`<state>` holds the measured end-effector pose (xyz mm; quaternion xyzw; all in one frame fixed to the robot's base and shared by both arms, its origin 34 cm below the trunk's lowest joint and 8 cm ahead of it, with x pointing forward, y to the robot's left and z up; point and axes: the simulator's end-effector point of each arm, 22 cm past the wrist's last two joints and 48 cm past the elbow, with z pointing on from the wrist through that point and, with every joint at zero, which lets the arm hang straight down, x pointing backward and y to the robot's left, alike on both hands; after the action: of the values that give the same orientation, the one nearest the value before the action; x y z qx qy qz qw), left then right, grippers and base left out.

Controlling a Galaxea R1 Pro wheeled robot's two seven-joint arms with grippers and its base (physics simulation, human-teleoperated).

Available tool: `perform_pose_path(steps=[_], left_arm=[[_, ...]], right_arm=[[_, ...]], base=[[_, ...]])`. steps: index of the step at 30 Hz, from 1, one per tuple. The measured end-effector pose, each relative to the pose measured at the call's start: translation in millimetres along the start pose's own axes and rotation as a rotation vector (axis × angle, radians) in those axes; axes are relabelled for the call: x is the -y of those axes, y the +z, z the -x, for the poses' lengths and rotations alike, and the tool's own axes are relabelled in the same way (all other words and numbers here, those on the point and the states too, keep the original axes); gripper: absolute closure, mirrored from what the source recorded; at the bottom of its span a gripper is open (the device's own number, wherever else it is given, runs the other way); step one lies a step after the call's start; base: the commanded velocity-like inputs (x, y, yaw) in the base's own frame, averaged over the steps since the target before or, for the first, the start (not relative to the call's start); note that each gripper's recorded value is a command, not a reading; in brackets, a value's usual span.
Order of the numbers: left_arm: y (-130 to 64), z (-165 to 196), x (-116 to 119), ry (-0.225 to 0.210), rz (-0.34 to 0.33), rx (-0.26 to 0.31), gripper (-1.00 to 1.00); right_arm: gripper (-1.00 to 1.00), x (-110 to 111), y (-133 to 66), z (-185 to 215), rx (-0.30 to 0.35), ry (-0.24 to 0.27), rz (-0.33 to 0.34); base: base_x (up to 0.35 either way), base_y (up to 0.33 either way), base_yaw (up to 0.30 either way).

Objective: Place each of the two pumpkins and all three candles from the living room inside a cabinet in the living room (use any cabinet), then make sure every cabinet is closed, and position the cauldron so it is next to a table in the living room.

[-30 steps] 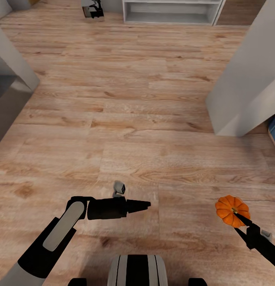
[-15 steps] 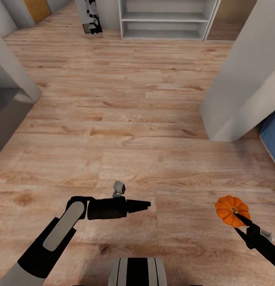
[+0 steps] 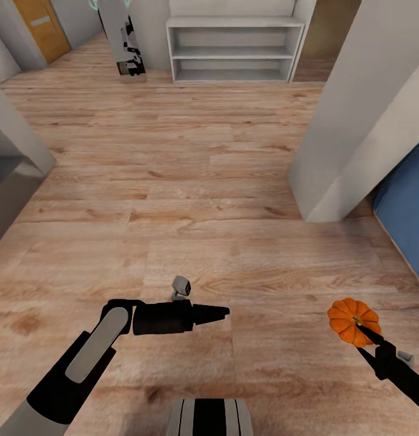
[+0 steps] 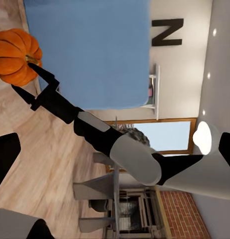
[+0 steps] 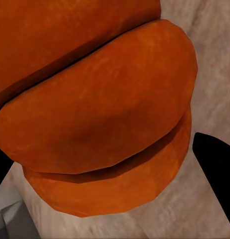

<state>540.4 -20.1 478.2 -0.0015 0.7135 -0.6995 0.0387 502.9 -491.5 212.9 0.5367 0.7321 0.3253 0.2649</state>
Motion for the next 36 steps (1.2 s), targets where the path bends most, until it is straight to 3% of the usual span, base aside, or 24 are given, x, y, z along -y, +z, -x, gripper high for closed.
perform_pose_path(steps=[36], left_arm=[[-1.5, 1, 71, 0.147, -0.009, 0.005, -1.00]], right_arm=[[1.00, -72, -15.4, 9, 0.025, -0.023, 0.133]], base=[[0.000, 0.000, -0.001]])
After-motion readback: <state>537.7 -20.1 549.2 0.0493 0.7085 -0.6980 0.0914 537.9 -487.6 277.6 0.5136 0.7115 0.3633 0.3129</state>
